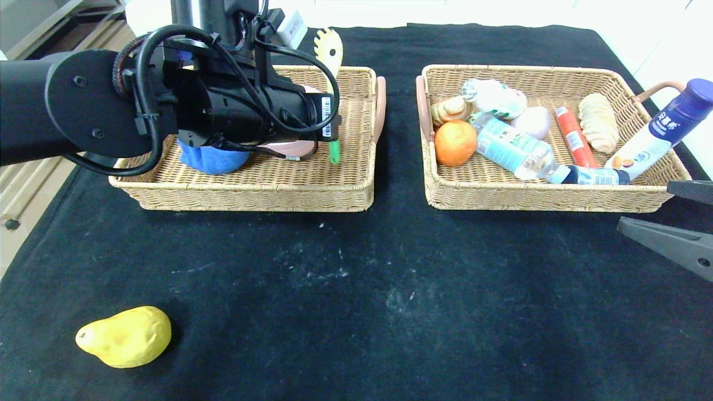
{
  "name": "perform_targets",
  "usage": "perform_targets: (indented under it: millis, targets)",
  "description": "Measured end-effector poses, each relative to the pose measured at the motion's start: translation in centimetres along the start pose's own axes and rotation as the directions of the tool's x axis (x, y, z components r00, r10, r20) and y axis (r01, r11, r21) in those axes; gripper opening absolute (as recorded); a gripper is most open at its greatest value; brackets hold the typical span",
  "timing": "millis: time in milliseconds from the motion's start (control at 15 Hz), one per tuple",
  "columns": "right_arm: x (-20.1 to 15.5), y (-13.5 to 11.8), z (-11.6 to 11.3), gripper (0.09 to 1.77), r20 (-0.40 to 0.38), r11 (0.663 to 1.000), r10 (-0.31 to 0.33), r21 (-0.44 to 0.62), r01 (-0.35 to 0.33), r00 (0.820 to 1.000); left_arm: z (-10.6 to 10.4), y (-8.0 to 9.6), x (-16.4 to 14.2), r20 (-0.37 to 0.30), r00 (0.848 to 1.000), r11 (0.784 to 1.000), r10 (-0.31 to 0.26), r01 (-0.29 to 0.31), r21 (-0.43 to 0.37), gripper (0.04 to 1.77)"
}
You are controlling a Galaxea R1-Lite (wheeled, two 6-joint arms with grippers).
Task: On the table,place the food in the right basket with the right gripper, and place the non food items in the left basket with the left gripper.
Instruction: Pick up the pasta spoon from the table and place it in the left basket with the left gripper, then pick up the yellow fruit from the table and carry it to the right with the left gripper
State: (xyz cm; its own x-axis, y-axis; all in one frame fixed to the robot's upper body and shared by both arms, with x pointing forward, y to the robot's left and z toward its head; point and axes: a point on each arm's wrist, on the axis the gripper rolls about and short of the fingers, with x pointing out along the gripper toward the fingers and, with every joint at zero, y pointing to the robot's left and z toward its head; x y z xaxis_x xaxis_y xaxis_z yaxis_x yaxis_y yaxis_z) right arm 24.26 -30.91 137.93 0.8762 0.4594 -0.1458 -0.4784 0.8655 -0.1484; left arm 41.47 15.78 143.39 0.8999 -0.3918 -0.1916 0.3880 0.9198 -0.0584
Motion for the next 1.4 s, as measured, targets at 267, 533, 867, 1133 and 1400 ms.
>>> perform_targets:
  millis: [267, 533, 867, 1133, 1400]
  targets:
    - [0.00, 0.00, 0.00, 1.71, 0.000, 1.000, 0.000, 0.000, 0.000, 1.000, -0.16, 0.00, 0.08, -0.006, 1.000, 1.000, 0.000, 0.000, 0.000, 0.74]
    - [0.01, 0.01, -0.06, 1.71, -0.002, 1.000, 0.000, 0.001, 0.000, 1.000, -0.22, -0.01, 0.07, -0.008, 1.000, 1.000, 0.000, 0.000, 0.000, 1.14]
    - [0.07, 0.02, -0.13, 1.71, -0.005, 1.000, 0.002, 0.002, -0.002, 1.000, -0.10, 0.00, -0.14, -0.005, 1.000, 1.000, 0.000, 0.000, 0.001, 1.41]
    - [0.08, 0.03, -0.16, 1.71, -0.006, 1.000, 0.003, 0.002, -0.003, 1.000, -0.08, 0.01, -0.22, -0.006, 1.000, 1.000, -0.001, 0.001, 0.001, 1.53]
    - [0.08, 0.03, -0.17, 1.71, -0.006, 1.000, 0.003, 0.002, -0.003, 1.000, -0.07, -0.01, -0.43, -0.013, 1.000, 1.000, 0.000, 0.000, 0.002, 1.60]
